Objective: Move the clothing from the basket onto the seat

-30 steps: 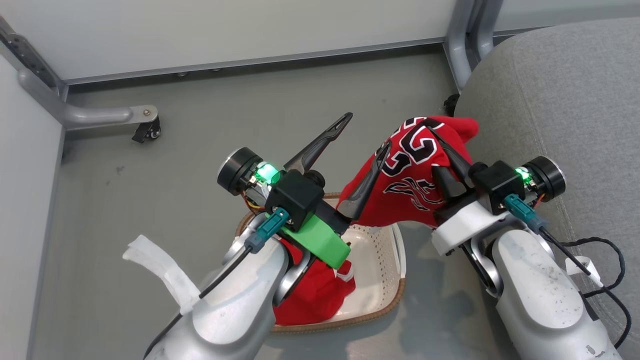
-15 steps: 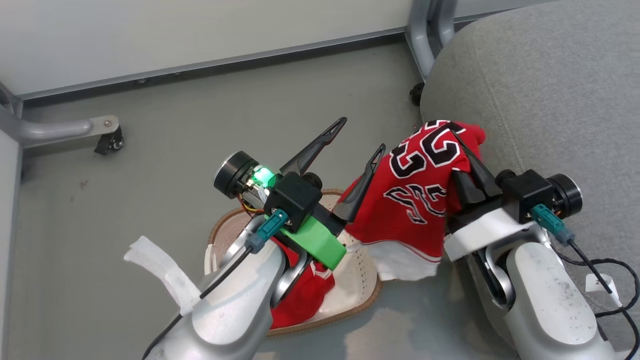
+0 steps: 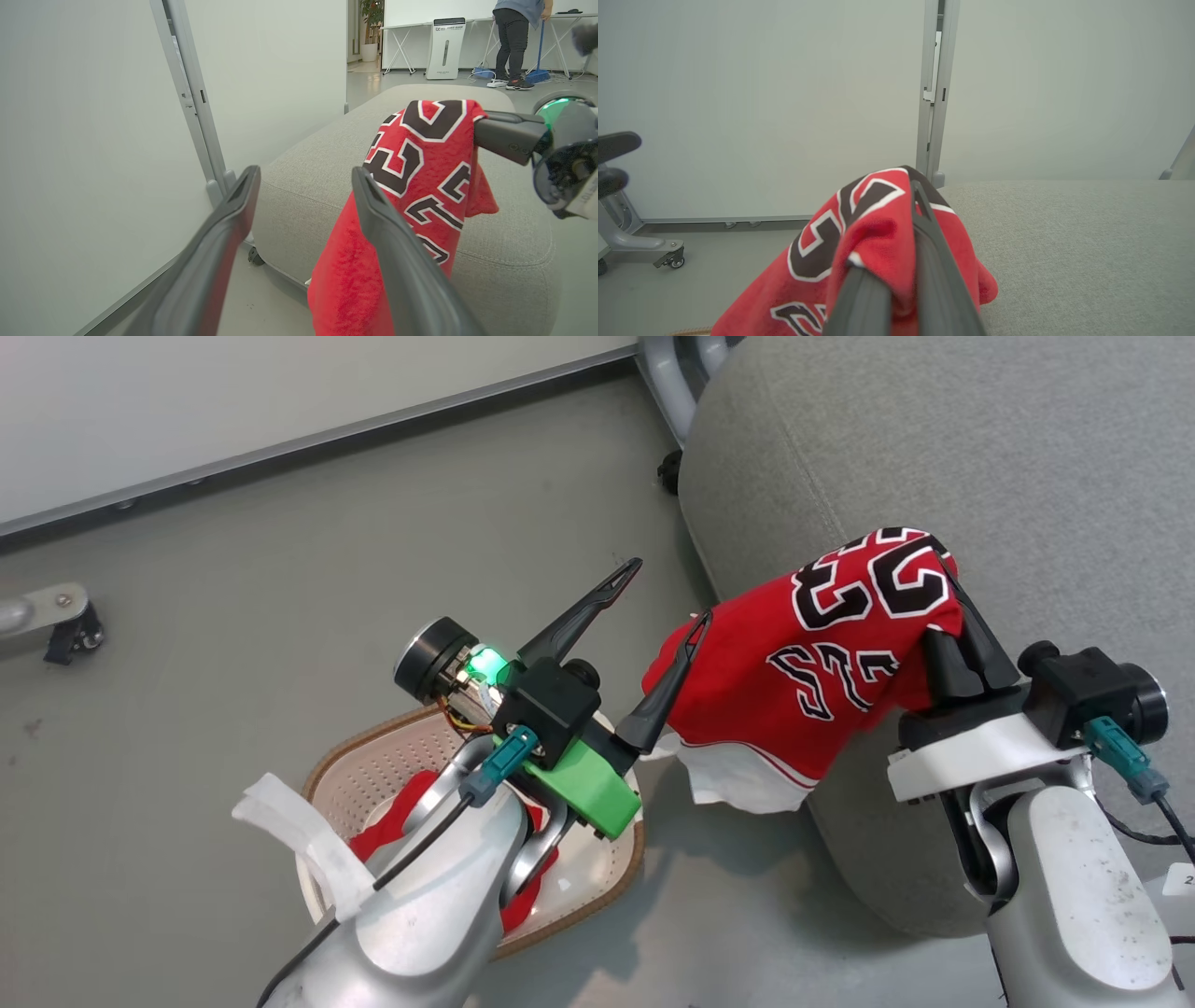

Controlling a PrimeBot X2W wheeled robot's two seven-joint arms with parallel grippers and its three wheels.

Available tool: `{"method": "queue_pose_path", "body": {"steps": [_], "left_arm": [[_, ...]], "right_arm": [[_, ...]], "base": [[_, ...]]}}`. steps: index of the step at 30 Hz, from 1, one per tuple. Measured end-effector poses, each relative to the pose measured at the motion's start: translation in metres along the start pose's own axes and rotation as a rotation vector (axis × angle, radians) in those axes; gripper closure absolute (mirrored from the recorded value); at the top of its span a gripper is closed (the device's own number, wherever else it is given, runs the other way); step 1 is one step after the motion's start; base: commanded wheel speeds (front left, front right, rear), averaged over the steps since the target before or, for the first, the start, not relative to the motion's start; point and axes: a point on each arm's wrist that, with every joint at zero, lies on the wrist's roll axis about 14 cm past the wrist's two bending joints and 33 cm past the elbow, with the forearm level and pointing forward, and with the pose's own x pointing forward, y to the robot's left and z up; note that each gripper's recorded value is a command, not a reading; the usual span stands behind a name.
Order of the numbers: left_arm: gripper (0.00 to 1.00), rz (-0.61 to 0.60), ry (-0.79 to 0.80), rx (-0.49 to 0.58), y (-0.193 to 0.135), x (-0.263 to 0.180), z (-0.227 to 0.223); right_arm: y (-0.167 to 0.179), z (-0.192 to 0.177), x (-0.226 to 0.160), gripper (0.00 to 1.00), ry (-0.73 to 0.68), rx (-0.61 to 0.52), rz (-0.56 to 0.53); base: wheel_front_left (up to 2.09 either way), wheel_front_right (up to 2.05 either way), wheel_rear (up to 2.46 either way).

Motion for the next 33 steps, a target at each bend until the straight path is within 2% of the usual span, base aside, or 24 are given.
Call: {"method": "queue_pose_path", "body": {"steps": [11,20,26,33], "left_arm": [[0.00,-0.119,0.006,-0.035,-0.030,0.026,-0.016],[0.00,-0.180,0.003,-0.062,-0.049,0.038,-0.023],[0.00,-0.179,0.005,-0.066,-0.048,0.038,-0.026],[0.00,-0.158,0.018,-0.073,-0.038,0.037,-0.036]], "right_arm": [[-0.074,0.005,-0.038,1.00,0.020,-0.053,-0.217],[-0.105,0.005,-0.068,1.00,0.047,-0.074,-0.321],[-0.109,0.007,-0.067,1.00,0.037,-0.064,-0.331],[-0.118,0.033,-0.030,1.00,-0.060,-0.097,-0.327]], "base": [[0.00,0.00,0.00],[0.00,0.00,0.00],[0.00,0.00,0.00],[0.00,0.00,0.00]]}}
